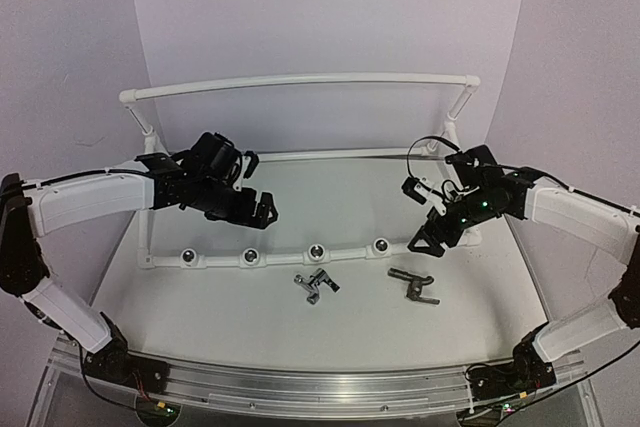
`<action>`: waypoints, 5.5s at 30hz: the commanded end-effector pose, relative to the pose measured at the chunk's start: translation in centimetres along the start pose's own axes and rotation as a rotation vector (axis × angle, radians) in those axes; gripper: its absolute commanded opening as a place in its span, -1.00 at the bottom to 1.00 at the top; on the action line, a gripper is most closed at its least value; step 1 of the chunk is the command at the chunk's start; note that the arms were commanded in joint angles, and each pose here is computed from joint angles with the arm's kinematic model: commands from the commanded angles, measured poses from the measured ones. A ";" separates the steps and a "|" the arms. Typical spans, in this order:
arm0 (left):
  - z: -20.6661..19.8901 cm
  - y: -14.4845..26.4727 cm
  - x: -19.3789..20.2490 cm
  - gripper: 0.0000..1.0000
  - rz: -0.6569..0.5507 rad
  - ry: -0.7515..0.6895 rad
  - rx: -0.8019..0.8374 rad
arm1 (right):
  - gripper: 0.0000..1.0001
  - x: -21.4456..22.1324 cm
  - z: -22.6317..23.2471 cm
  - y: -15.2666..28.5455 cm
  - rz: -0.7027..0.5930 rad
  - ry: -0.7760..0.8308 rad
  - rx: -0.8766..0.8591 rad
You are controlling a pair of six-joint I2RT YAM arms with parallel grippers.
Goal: Install the water faucets
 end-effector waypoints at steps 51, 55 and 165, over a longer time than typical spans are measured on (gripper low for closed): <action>-7.9 2.5 -7.2 0.99 -0.135 -0.028 0.642 | -1.00 -0.1 4.7 3.2 0.132 0.522 -0.098; -9.6 1.6 -8.1 0.98 -0.078 0.010 0.809 | -1.00 -3.1 6.6 3.8 0.085 0.600 -0.080; -8.0 15.5 -6.8 -1.00 -0.725 -0.346 0.998 | -0.08 -22.7 18.4 9.4 -0.373 -0.052 -1.013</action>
Point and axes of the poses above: each gripper's point midway between its finger pads, its own y axis back along the fingers, its own z axis along the line the jaws close on, x = y × z, the point moved 6 cm from there along y, back along the fingers, and after that the axes turned 11 degrees about -y, right-handed, at the moved point
